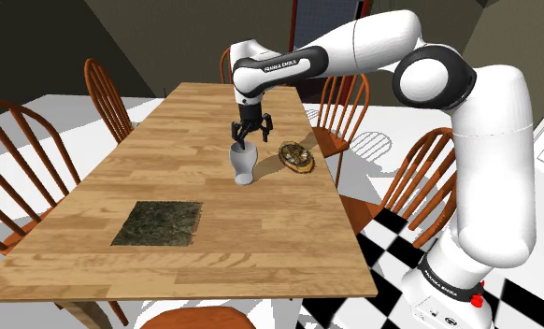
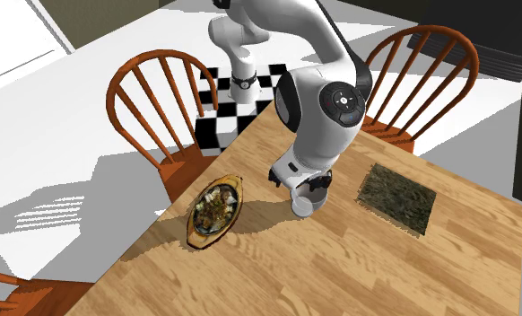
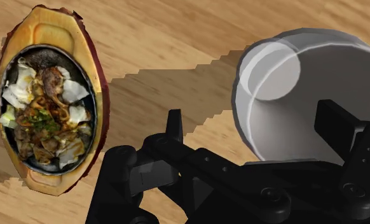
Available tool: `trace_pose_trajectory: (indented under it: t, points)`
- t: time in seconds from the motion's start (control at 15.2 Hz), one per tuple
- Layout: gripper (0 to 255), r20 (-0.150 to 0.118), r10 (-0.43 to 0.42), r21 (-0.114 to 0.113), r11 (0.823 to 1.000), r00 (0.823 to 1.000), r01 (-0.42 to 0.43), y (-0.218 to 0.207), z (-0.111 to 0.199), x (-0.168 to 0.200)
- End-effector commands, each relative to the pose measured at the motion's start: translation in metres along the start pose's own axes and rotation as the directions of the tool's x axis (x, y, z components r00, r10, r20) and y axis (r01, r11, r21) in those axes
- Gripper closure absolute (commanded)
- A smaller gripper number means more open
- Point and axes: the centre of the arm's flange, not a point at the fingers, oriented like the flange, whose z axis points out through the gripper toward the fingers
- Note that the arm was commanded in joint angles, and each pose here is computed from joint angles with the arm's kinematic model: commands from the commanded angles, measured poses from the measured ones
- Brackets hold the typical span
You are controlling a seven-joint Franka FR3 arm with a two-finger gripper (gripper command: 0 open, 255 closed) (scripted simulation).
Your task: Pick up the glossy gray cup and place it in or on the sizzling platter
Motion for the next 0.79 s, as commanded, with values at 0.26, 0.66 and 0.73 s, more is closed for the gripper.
trace_pose_trajectory:
  t: [0.26,0.66,0.73]
  points:
    - [0,0.0,0.001,0.0,1.0,1.0,-0.001,0.001,0.029,0.002]
    - [0,0.0,0.001,0.0,1.0,1.0,-0.001,0.001,0.029,0.002]
    - [0,0.0,0.001,0.0,1.0,1.0,-0.001,0.001,0.029,0.002]
